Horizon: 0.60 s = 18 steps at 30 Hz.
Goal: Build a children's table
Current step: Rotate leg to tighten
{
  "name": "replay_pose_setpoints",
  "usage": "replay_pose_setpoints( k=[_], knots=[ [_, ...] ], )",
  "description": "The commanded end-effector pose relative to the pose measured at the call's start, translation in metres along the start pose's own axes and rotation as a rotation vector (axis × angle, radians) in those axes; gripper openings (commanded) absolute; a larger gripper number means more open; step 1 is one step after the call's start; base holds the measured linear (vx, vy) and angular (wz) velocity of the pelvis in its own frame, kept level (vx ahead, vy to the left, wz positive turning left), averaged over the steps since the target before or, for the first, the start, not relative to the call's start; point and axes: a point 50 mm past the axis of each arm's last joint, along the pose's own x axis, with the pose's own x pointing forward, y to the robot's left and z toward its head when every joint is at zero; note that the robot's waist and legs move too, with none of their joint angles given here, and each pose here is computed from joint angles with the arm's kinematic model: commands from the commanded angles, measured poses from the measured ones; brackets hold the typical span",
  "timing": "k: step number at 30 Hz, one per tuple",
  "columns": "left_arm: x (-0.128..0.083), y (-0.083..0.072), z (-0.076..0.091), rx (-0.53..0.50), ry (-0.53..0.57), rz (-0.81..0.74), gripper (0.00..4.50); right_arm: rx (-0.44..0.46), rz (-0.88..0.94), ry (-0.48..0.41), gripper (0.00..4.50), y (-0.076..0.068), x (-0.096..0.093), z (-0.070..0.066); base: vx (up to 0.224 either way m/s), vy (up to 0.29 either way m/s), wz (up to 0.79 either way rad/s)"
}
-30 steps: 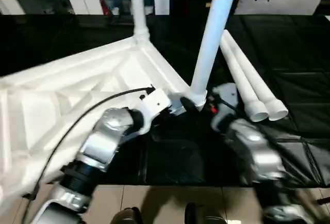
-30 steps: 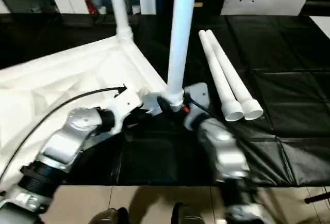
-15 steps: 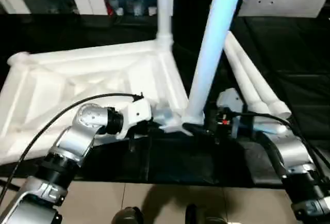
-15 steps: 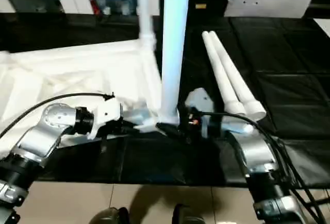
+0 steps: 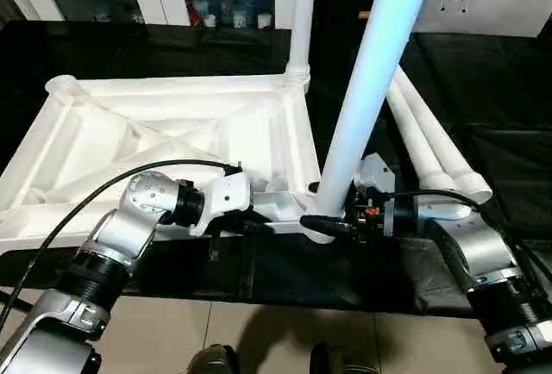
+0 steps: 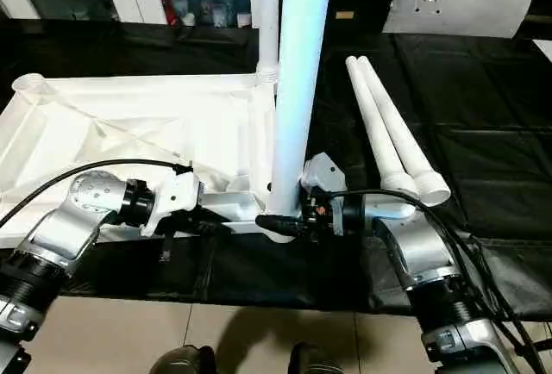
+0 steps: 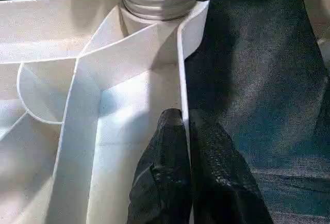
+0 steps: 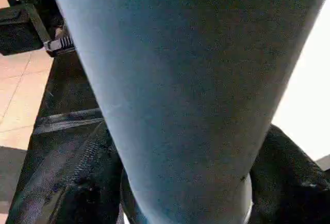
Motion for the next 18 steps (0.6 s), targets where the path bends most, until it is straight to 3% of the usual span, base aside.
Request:
replay_pose_setpoints(
  k=[1, 8, 11, 13, 16, 18],
  knots=[
    [0.002, -0.001, 0.001, 0.025, 0.006, -0.041, 0.0, 0.005, 0.019, 0.008, 2.79, 0.001, 0.0, -0.002, 0.0, 0.0, 0.0],
    [0.002, -0.001, 0.0, 0.016, 0.003, -0.036, 0.0, 0.029, 0.026, 0.005, 2.69, 0.005, 0.002, -0.006, 0.0, 0.0, 0.0],
    [0.004, 0.003, 0.005, -0.021, -0.034, 0.025, 0.0, 0.088, -0.027, -0.026, 2.68, 0.009, 0.008, -0.009, 0.0, 0.0, 0.0],
    [0.01, 0.01, 0.012, -0.082, -0.056, 0.145, 0.0, 0.137, -0.185, -0.058, 2.67, 0.008, 0.022, -0.012, 0.0, 0.0, 0.0],
    [0.015, 0.014, 0.019, -0.125, -0.083, 0.213, 0.0, 0.172, -0.284, -0.087, 2.67, 0.007, 0.033, -0.011, 0.0, 0.0, 0.0],
    [0.028, 0.019, 0.035, -0.195, -0.124, 0.348, 0.0, 0.266, -0.478, -0.148, 2.67, 0.004, 0.053, -0.009, 0.0, 0.0, 0.0]
  ],
)
